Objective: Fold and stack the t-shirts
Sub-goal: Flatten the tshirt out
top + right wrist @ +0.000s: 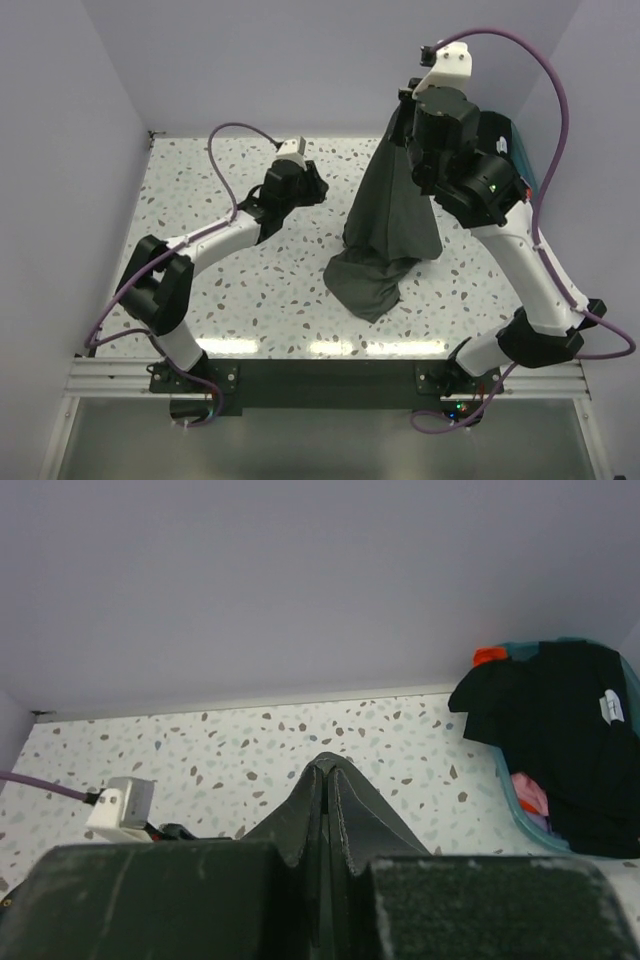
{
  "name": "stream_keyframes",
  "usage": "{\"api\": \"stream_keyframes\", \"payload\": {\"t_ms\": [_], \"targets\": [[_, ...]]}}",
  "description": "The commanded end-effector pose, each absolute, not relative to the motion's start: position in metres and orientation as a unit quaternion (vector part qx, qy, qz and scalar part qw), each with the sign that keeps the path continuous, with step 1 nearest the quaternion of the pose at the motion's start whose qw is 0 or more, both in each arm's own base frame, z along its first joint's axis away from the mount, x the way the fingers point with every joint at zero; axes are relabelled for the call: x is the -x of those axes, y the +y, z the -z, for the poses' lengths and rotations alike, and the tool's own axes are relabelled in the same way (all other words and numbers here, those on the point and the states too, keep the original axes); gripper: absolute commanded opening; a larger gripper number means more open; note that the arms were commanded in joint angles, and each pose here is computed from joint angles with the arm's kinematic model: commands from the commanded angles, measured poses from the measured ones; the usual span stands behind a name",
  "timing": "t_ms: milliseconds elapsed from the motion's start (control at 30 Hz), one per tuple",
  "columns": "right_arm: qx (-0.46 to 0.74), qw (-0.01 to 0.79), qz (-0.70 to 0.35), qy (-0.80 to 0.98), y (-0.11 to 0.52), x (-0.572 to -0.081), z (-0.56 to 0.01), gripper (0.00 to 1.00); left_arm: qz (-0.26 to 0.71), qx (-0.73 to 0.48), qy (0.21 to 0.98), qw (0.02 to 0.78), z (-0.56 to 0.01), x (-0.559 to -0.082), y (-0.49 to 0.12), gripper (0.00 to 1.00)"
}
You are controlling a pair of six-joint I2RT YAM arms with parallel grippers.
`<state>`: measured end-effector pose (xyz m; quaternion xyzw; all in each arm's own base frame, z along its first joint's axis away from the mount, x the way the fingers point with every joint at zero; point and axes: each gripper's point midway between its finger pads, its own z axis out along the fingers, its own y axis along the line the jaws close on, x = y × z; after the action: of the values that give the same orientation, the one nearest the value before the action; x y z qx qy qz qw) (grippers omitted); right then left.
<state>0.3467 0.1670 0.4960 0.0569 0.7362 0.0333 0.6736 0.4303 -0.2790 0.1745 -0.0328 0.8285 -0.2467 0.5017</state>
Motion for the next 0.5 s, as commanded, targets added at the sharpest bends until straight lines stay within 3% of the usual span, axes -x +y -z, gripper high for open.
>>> {"api": "stream_keyframes", "payload": {"t_ms": [0,33,133,467], "targets": [[-0.055,0.7,-0.066,0.709,0.159,-0.332,-0.532,0.0,0.296,-0.038,0.824,0.482,-0.171,-0.416,-0.307,0.51],[-0.056,0.703,-0.072,0.706,0.155,-0.327,-0.536,0.0,0.315,-0.045,0.812,0.488,-0.174,-0.414,-0.312,0.65],[-0.047,0.699,-0.079,0.71,0.152,-0.319,-0.53,0.0,0.35,-0.064,0.801,0.482,-0.16,-0.4,-0.318,0.75],[-0.057,0.691,-0.076,0.717,0.118,-0.285,-0.512,0.0,0.407,-0.109,0.795,0.436,-0.098,-0.383,-0.345,0.77]]}}
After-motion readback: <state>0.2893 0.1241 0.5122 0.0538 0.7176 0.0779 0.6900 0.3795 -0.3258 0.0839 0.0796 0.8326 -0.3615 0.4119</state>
